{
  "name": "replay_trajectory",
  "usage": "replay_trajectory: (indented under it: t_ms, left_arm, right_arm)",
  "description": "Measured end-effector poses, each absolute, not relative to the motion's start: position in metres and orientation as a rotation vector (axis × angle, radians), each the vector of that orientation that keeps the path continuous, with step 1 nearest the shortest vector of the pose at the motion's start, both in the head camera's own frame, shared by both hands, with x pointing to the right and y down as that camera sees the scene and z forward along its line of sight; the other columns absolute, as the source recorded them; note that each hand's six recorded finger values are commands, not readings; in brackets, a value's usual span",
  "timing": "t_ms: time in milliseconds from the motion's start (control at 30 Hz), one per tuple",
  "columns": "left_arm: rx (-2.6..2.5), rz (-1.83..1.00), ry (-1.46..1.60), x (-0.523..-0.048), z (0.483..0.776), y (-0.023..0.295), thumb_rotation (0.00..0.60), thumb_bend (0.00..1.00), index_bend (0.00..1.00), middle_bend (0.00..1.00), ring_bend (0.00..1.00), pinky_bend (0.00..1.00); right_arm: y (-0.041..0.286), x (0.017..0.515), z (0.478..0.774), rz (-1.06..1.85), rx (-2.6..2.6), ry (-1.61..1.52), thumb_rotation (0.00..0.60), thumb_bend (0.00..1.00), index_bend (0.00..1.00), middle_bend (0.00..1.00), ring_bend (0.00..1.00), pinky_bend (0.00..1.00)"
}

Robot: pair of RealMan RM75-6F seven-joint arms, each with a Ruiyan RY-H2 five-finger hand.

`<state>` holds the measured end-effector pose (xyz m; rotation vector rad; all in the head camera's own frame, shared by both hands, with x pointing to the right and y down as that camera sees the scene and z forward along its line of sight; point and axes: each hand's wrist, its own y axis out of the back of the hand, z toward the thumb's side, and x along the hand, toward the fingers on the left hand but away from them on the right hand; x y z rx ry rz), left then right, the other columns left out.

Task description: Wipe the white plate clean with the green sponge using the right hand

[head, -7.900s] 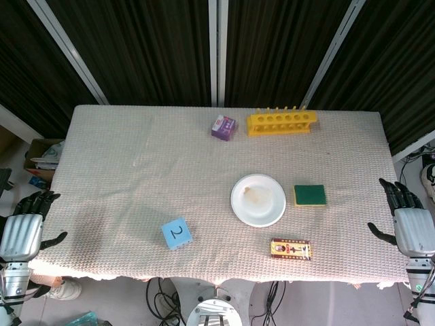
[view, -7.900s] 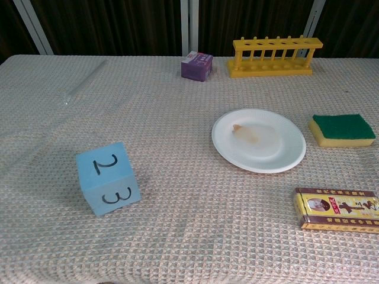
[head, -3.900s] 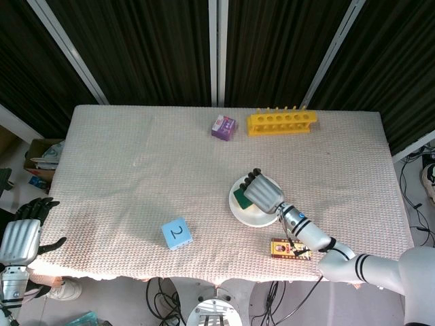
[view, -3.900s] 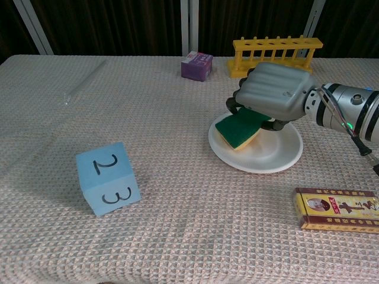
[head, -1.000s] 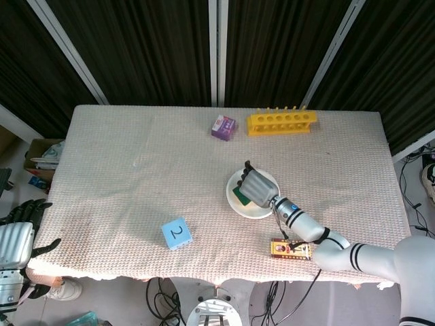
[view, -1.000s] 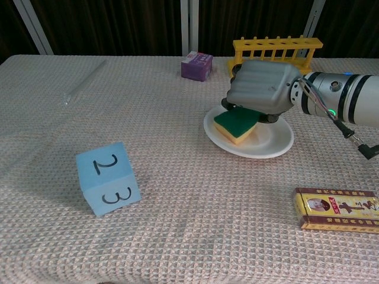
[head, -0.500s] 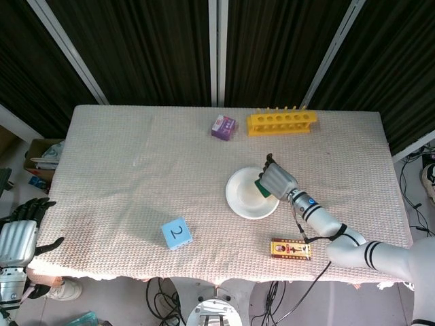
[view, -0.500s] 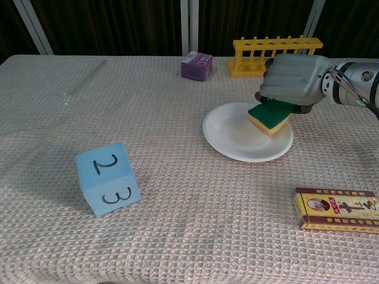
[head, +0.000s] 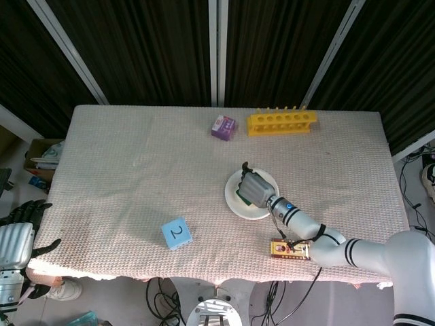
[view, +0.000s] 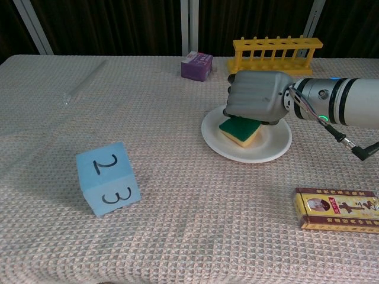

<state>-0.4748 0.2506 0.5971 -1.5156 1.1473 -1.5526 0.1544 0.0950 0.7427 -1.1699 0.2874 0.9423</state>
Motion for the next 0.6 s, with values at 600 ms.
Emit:
replay_trajectory:
  t_ms: [600]
  left_arm:
    - [-1.525,-1.514,1.128,-0.465,0.595,0.243,0.600,0.00,0.23,0.16,0.12,0.17]
  right_arm:
    - [0.087,0.186,0.708,1.040,-1.332,-0.029,0.600,0.75,0.68,0.53,0.34,0.20]
